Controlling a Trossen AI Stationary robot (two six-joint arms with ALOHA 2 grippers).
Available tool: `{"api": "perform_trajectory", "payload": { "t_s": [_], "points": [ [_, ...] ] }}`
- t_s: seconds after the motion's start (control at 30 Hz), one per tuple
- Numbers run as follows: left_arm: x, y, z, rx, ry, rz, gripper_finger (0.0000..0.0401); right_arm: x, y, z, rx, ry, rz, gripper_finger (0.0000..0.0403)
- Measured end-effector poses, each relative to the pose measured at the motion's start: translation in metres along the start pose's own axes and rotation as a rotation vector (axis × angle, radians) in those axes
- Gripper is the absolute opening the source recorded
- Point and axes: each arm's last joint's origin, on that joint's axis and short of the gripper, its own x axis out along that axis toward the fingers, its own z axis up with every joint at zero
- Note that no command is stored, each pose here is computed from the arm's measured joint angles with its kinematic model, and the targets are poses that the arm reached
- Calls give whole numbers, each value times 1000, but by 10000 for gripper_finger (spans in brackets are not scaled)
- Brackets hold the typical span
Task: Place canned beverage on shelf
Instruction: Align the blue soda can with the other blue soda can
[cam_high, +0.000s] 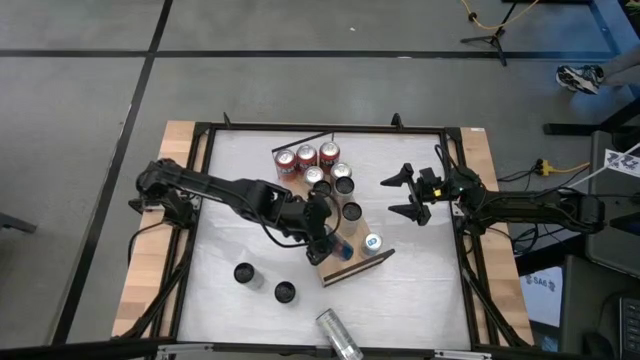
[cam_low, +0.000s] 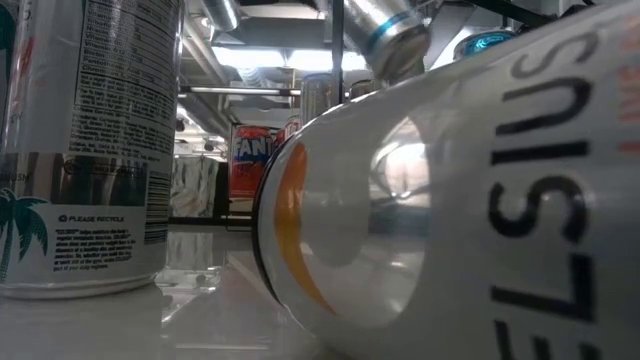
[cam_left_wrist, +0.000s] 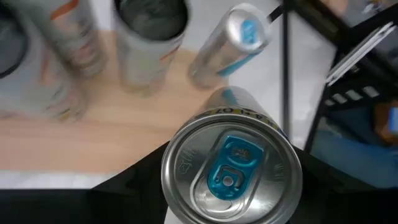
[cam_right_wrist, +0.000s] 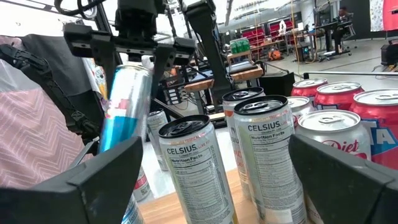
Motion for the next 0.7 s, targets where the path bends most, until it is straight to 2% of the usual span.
{"api": "perform_trajectory", "payload": {
  "t_s": [0.37,0.7],
  "points": [
    [9,-4,2,35,11,-16,225,0,-2,-1,6,-8,-65,399],
    [21,0,-2,88,28,78,225,0,-3,-3,20,15,-76,399]
  ]
}}
